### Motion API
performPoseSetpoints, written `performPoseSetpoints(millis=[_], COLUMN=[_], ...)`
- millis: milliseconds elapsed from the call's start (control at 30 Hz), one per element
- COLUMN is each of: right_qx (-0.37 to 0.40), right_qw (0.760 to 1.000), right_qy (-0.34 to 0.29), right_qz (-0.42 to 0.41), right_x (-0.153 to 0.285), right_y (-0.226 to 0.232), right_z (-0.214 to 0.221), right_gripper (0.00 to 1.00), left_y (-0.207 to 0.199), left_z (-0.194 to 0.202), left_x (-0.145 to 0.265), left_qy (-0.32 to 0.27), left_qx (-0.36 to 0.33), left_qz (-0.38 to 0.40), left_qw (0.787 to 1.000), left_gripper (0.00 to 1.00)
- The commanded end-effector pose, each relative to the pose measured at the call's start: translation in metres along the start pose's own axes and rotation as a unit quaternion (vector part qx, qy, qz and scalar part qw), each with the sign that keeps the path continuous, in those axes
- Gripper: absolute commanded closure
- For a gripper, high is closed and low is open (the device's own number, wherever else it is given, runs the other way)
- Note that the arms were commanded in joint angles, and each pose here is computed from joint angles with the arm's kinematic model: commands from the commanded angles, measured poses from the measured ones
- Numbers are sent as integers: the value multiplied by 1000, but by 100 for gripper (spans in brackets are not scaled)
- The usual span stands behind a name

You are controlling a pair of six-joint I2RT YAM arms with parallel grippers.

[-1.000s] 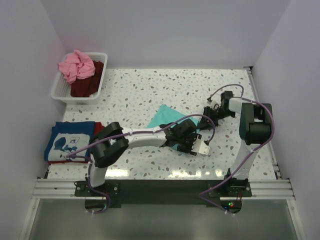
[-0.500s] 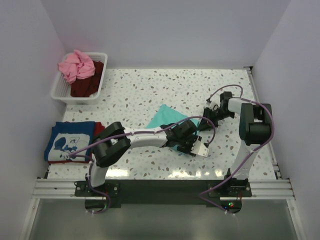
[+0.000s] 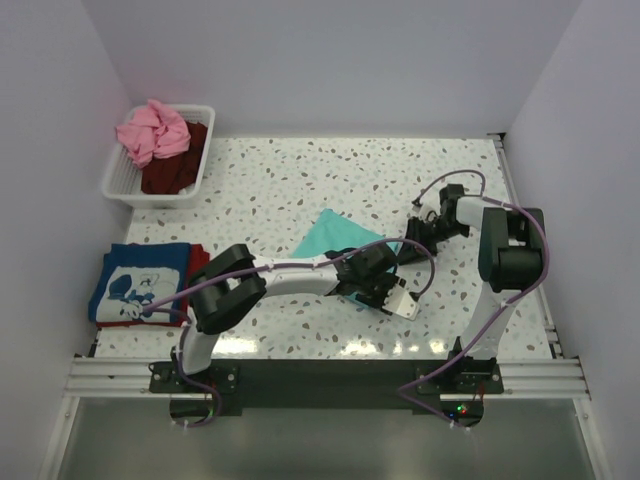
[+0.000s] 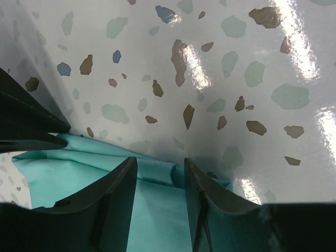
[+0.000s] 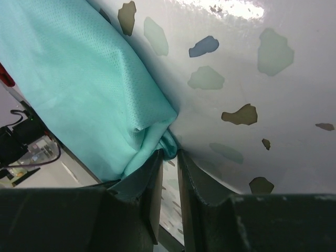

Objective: Fold and stack the t-shirts
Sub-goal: Fold the tshirt

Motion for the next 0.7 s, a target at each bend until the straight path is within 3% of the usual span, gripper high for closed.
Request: performPoseSetpoints(millis=[0,200,400,500,667], right_qx=[22,28,30,26,29], right_qw=[998,997,996,996,996], right_qy=[28,29,25,24,21], right_qz=[57,66,77,79,84], right_x=[-1,1,-4,-8,-9], right_y=[-14,-14,-19,-22,-23], right_z=[14,14,12,11,7], right_gripper=[77,79,91,100,100], left_y=[7,9,10,9,6], left_z=[-7,-6,-8,-12,-15], left_x=[-3,-7,-4,1,6], left_qy=[-1,10,6,0,-2], left_qx=[-20,-16,-15,-19,-23], left_qz=[-10,-8,-6,1,20], left_qw=[1000,1000,1000,1000,1000], left_gripper=[55,63,83,99,100])
Point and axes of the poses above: each gripper's point midway between its finger pads, its own x axis back along the fingers, its own y axis along the line the jaws close on, z = x × y, the point moved 8 cm from there along x, back along the fingers, and after that the axes turned 13 degrees about x, right-handed, at the moved point
